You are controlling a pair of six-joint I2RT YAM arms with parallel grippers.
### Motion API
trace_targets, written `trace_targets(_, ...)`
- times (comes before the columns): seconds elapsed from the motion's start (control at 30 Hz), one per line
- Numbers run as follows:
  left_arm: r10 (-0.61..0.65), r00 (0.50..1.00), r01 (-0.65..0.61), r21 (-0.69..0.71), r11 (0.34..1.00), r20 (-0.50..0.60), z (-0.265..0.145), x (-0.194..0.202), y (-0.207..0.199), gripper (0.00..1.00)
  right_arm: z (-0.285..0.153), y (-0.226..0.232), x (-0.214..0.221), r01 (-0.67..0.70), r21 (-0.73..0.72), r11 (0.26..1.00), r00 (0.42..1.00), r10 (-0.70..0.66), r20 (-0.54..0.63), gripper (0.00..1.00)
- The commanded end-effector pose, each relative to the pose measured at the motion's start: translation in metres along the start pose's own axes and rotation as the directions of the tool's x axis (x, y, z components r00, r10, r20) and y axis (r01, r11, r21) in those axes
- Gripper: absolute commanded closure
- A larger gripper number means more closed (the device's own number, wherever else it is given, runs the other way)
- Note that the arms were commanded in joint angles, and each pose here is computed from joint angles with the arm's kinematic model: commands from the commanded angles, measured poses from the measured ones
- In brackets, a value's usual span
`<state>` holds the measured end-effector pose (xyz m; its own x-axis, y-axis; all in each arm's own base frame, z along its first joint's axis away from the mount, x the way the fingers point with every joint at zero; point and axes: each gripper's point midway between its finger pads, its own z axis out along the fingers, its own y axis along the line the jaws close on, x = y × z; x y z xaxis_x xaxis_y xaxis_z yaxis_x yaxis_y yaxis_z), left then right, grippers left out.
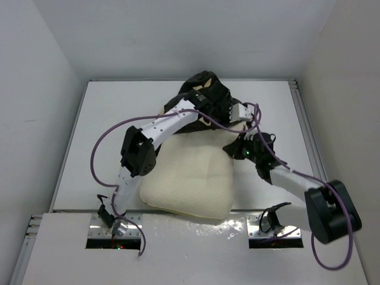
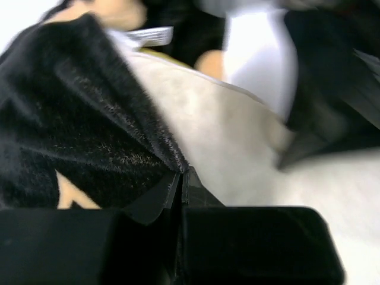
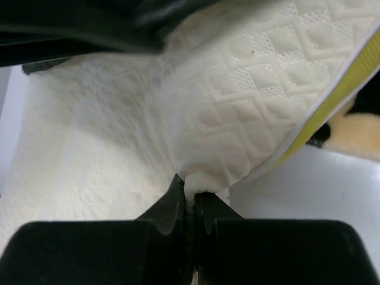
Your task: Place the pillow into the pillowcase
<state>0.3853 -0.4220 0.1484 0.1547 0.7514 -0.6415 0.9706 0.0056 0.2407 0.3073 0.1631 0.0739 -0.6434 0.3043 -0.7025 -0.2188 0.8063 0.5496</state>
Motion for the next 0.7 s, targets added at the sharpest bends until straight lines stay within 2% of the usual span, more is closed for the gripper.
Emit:
trace_targets(0.0,0.115,0.972,-0.185,0.362,0.914,0.207,-0.079,-0.057,-0.099,1.0,-0.023,0.003,-0.025,0.089,-0.014,0.996,0.977,-0.084,0.194,1.0)
trace_targets(0.1,0.177,0.956,-0.259,0.391,0.883,0.234,-0.101,-0.057,-0.115,1.0,-0.033,-0.007,-0.031,0.01,0.005,1.0,0.972,-0.011,0.234,1.0)
trace_targets(0.27,0.24,0.954,-0.291,0.381,0.878,0.177,-0.119,-0.027,-0.133,1.0,-0.044,-0.012,-0.042,-0.047,0.031,0.998,0.959,0.036,0.281,1.0)
trace_targets(0.3,0.247,0.952,-0.297,0.351,0.888,0.18,-0.121,-0.023,-0.134,1.0,-0.044,-0.012,-0.043,-0.053,0.023,0.998,0.959,0.044,0.281,0.88)
trace_targets(0.33,0.224,0.963,-0.264,0.337,0.904,0.153,-0.121,-0.019,-0.131,1.0,-0.044,-0.009,-0.042,-0.038,0.007,0.999,0.962,0.035,0.271,0.7)
trace_targets(0.37,0.2,0.971,-0.233,0.327,0.916,0.132,-0.121,-0.014,-0.128,1.0,-0.043,-0.004,-0.037,-0.024,-0.023,0.999,0.971,0.028,0.236,0.33)
trace_targets(0.43,0.108,0.992,-0.122,0.247,0.961,0.068,-0.108,0.001,-0.112,1.0,-0.043,-0.006,-0.029,0.0,0.005,1.0,0.986,-0.001,0.166,0.24)
trace_targets(0.5,0.02,0.998,-0.029,0.172,0.985,0.053,-0.1,0.014,-0.098,1.0,-0.05,-0.014,-0.026,0.002,0.057,0.998,0.988,-0.011,0.156,0.21)
trace_targets(0.57,-0.035,0.999,0.031,0.091,0.995,0.042,-0.101,0.021,-0.083,1.0,-0.059,-0.016,-0.033,0.018,0.084,0.996,0.976,-0.035,0.213,0.21)
trace_targets(0.67,-0.117,0.992,0.115,0.04,0.993,0.039,-0.104,0.026,-0.073,1.0,-0.063,-0.017,-0.041,0.026,0.088,0.996,0.961,-0.049,0.274,0.3)
